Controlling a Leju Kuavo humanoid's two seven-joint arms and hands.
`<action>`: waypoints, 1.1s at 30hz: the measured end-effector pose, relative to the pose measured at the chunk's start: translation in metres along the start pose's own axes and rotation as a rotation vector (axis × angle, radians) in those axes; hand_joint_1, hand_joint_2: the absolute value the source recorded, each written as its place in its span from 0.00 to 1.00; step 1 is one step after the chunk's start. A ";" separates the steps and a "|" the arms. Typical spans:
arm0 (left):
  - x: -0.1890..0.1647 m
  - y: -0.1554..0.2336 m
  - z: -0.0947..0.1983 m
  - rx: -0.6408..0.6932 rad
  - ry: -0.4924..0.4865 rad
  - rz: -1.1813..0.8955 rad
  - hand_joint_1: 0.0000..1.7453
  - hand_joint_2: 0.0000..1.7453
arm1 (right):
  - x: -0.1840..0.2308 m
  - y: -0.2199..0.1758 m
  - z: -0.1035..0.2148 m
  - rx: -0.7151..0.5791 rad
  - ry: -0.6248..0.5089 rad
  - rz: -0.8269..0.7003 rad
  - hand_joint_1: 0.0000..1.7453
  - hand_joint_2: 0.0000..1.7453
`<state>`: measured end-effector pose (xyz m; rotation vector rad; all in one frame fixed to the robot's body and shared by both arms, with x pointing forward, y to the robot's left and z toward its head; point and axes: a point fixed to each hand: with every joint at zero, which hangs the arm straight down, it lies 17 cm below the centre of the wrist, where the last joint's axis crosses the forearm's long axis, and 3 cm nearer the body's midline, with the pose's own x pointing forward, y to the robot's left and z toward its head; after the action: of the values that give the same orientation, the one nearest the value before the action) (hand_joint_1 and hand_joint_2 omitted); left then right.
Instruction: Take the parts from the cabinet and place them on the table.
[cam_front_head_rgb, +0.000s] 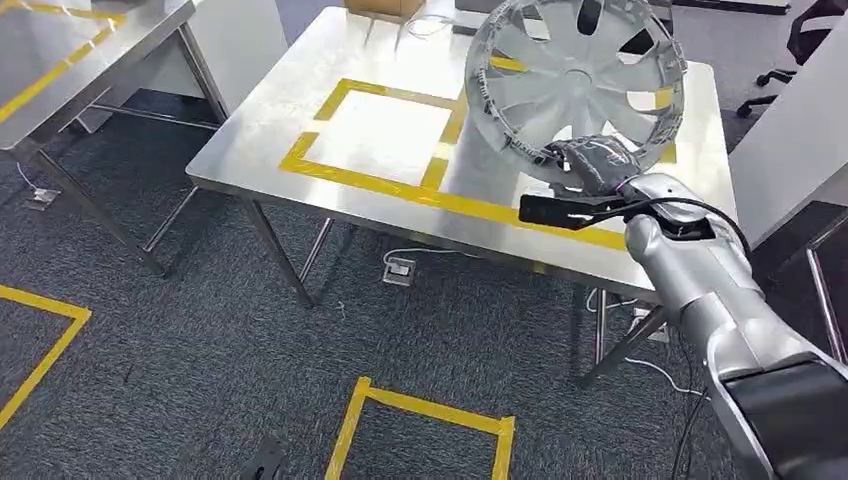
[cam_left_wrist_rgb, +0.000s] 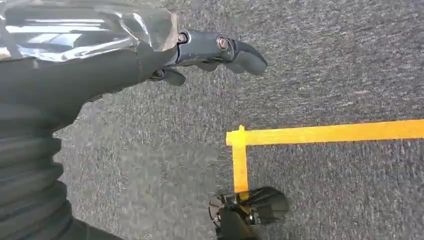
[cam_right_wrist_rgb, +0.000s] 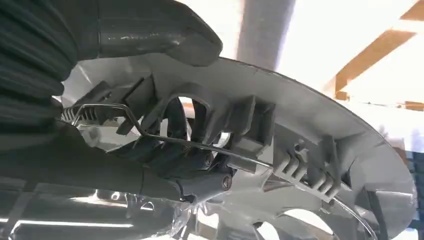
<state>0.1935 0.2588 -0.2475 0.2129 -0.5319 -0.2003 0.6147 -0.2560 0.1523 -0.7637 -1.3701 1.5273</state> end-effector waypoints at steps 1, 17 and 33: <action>-0.001 0.000 0.000 -0.001 0.003 0.005 0.00 1.00 | 0.007 0.002 -0.002 0.007 -0.016 -0.003 1.00 1.00; -0.010 -0.003 0.003 -0.012 0.016 0.083 0.00 1.00 | 0.040 0.051 -0.002 0.146 -0.062 -0.115 1.00 1.00; -0.012 0.003 0.001 -0.016 0.041 0.110 0.00 1.00 | 0.031 0.066 0.002 0.177 -0.028 -0.129 1.00 1.00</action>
<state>0.1833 0.2648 -0.2518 0.1717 -0.4998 -0.0927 0.5856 -0.2258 0.0926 -0.5359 -1.2601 1.5383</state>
